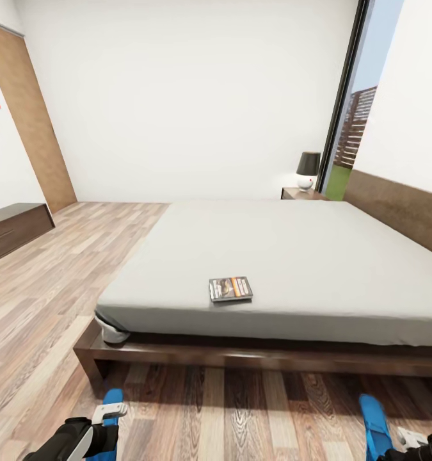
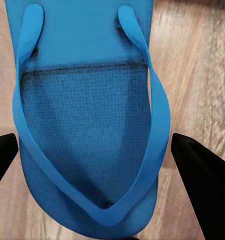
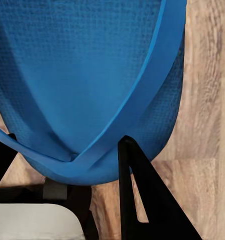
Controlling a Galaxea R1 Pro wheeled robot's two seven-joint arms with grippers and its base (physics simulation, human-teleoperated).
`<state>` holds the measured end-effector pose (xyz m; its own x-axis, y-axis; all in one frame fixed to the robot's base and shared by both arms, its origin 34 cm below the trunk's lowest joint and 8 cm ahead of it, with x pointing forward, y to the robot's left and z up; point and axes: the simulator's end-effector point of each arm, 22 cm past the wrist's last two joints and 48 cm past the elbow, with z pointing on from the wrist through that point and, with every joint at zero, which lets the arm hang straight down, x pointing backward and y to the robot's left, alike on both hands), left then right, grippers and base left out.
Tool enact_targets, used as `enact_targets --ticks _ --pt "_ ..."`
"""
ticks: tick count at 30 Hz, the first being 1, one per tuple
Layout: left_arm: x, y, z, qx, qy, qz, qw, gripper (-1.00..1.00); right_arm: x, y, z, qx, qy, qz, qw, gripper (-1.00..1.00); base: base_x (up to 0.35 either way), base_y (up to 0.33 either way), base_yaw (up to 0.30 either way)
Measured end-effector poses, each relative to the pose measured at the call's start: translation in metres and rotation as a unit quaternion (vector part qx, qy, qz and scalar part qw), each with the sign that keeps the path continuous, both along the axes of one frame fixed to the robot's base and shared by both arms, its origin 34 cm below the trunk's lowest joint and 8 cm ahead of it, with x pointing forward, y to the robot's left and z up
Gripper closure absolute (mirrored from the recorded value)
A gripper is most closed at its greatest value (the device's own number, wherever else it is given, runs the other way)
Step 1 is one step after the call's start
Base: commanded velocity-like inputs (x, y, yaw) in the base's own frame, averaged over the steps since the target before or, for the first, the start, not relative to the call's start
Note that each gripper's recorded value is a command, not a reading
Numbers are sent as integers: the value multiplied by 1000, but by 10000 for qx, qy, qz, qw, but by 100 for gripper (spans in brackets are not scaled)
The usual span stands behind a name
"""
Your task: In the bedroom, move the book from the bed onto either nightstand, and place the two sandals side by side next to the bed.
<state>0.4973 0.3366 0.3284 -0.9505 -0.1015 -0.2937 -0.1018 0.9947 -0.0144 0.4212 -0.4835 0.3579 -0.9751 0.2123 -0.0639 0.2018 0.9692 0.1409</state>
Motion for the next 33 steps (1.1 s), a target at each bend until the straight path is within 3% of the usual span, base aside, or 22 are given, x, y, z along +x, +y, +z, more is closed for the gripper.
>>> enact_targets --ticks 2,4,7,20,24,28,33 --pt "-1 -2 -5 -13 1 -2 10000 100 0 4 4 68 189 43 9998 100 0 0 0" --pt "-2 -5 -9 -32 6 -11 10000 100 -1 -30 18 -158 228 33 9996 100 0 0 0" --pt "-4 -12 -17 -78 11 -27 10000 100 -4 -39 16 -199 244 -14 9995 100 0 0 0" --pt "-11 -14 -46 -90 9 -31 10000 100 -5 -41 -12 -269 125 49 9995 100 0 0 0" --pt "12 1 -33 107 -279 1 9996 100 7 -56 -2 -414 -100 103 9990 100 0 0 0" --pt "25 3 -24 210 -496 3 9985 100 24 -39 -2 -286 -338 164 9989 100 0 0 0" --pt "41 7 -14 337 -764 34 9965 100 32 -36 -1 -304 -491 264 9980 100 0 0 0"
